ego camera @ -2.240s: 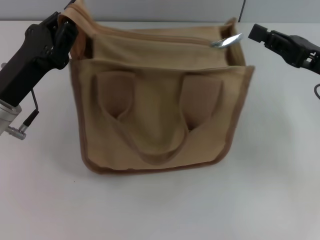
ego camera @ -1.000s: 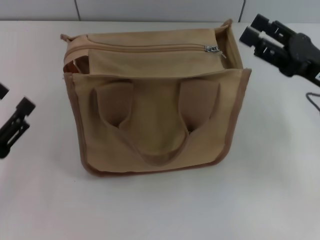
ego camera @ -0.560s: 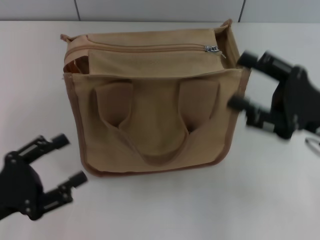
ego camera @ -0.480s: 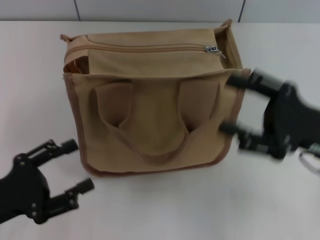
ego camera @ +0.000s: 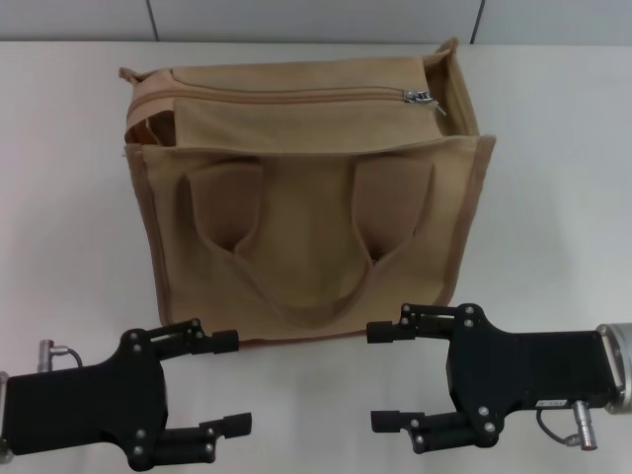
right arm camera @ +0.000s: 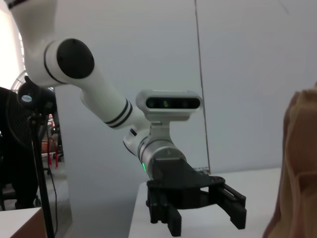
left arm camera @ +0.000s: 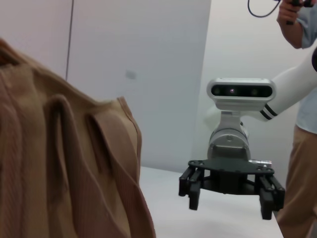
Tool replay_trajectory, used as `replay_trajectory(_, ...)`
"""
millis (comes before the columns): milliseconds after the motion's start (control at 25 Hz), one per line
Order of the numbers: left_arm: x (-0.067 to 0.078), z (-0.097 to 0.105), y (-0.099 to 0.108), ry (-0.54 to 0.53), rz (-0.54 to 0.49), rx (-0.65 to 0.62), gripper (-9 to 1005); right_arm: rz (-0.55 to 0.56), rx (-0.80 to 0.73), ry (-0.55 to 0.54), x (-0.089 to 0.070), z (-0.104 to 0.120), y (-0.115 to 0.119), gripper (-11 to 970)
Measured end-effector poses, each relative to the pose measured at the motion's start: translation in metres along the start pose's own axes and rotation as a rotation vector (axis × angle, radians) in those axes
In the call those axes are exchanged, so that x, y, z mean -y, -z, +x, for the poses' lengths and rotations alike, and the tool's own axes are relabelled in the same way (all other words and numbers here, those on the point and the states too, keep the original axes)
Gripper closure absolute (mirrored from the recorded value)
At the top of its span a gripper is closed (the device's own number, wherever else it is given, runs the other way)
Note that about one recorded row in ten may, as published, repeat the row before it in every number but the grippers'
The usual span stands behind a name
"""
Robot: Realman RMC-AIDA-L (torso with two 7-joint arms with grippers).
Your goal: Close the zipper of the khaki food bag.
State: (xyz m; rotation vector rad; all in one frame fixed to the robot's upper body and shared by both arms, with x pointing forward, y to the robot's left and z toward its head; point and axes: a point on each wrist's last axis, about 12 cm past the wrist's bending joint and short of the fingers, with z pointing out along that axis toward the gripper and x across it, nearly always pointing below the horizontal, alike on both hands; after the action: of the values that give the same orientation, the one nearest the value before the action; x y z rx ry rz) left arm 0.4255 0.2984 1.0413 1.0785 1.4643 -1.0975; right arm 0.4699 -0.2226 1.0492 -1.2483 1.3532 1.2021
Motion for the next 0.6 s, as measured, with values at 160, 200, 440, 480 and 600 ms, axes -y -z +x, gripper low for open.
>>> replay_trajectory(160,0.000,0.001,-0.002,0.002,0.005,-0.005,223,0.020,-0.017,-0.021,-0.001,0.005,0.000,191)
replay_trajectory(200,0.001,0.001,-0.003,0.002,0.008,-0.005,223,0.032,-0.025,-0.026,-0.001,0.008,0.000,191)
replay_trajectory(440,0.004,0.004,-0.004,0.011,0.012,-0.005,223,0.039,-0.032,-0.032,-0.002,0.010,0.000,191)
replay_trajectory(480,0.005,0.004,-0.005,0.014,0.015,-0.005,223,0.040,-0.032,-0.032,-0.002,0.011,0.000,191)
replay_trajectory(600,0.007,0.005,-0.006,0.021,0.025,-0.008,223,0.042,-0.028,-0.036,-0.003,0.011,-0.001,191)
